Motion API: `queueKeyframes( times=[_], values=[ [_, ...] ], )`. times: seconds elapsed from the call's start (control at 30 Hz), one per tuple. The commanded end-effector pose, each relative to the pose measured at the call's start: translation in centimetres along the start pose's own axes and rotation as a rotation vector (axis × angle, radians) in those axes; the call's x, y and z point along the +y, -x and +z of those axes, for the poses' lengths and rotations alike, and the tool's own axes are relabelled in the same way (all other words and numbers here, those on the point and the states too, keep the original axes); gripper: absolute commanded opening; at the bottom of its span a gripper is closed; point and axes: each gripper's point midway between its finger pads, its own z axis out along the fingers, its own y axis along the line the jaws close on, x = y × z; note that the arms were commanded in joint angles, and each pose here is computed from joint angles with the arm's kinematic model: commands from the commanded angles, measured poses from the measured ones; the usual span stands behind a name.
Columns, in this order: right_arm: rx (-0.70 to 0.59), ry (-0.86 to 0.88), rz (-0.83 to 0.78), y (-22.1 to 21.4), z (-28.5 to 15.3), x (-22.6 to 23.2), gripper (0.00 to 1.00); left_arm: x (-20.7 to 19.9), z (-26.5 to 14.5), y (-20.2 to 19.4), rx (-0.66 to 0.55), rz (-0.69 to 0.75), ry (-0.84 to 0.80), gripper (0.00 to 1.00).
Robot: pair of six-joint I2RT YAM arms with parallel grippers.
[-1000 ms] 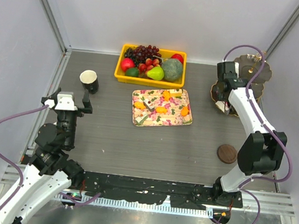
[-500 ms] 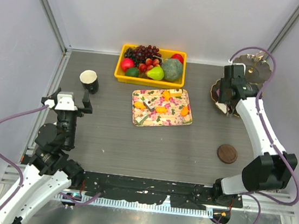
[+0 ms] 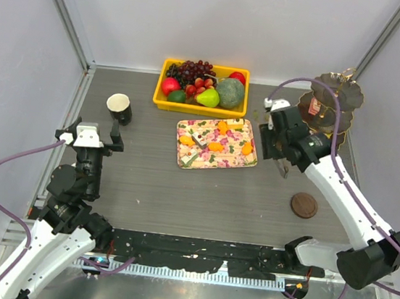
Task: Serve the afternoon tea
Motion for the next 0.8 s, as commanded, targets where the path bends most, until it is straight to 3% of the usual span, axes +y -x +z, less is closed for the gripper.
queueKeyframes(
  times=[0.0, 0.17, 0.4, 0.77],
  values=[
    [-0.049, 0.196, -0.101, 0.2, 0.0, 6.1, 0.49, 0.1, 0.1, 1.2, -0.035, -0.029, 0.004, 0.99],
    [-0.05, 0.344, -0.25, -0.4, 1.4, 11.2, 0.5, 0.0, 0.2, 1.0, -0.028, -0.024, 0.0, 0.99],
    [0.013, 0.359, -0.384, -0.3, 4.4, 13.9, 0.51, 0.1, 0.2, 1.1, -0.031, -0.022, 0.005, 0.99],
    [0.061, 0.343, -0.462, -0.3, 7.3, 16.1, 0.55, 0.0, 0.3, 1.0, -0.029, -0.018, 0.002, 0.99]
  ],
)
